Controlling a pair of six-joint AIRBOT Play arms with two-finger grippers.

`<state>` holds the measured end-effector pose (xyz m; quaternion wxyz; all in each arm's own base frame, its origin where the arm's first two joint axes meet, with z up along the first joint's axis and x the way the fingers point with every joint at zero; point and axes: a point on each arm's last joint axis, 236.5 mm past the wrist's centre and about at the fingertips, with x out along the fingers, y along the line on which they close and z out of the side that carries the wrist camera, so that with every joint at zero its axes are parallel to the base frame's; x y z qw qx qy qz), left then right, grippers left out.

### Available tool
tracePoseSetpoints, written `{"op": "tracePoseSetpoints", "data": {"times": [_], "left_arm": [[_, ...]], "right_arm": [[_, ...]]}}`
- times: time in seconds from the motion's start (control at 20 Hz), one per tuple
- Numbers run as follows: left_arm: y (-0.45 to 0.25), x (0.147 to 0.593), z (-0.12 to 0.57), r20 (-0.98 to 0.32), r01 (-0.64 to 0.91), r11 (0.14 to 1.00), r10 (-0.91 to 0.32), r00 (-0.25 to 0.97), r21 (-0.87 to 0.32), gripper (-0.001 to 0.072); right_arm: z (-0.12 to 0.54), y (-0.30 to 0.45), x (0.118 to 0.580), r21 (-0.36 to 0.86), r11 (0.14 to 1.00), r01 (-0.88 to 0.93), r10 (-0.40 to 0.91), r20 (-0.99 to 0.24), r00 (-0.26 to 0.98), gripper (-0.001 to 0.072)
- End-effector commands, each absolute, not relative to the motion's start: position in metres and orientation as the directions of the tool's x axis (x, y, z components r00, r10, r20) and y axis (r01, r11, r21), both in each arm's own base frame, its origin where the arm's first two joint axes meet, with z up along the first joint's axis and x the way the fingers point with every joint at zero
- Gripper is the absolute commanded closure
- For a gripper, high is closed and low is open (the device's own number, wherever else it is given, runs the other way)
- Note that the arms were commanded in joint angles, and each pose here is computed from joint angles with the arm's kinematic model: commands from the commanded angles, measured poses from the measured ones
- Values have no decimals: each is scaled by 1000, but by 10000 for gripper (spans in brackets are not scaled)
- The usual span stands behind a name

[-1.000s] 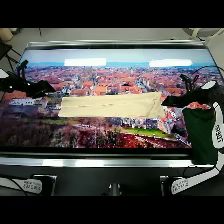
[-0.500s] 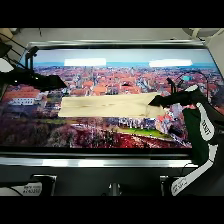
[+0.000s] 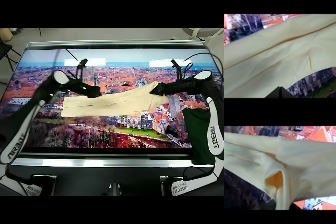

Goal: Fold the shirts.

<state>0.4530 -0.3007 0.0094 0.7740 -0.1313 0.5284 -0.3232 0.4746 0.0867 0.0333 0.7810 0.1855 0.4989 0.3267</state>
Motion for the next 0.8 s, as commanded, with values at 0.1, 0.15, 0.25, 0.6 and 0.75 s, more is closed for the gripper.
{"op": "tracePoseSetpoints", "data": {"times": [0.1,0.15,0.25,0.6,0.75], "left_arm": [[-380,425,-58,-667,206,669,-739,92,-714,682],[-394,418,-60,-634,165,635,-771,69,-755,681],[-422,405,-60,-583,146,583,-811,46,-799,681],[-503,351,-49,-517,175,513,-855,27,-840,681],[-525,342,-50,-506,183,506,-861,51,-843,681]], "right_arm": [[98,72,423,477,792,-382,591,-755,283,692],[107,71,414,462,798,-386,579,-764,283,691],[122,73,396,457,796,-397,577,-772,268,692],[161,79,363,435,795,-423,573,-767,288,691],[170,78,363,423,805,-416,566,-760,321,691]]}}
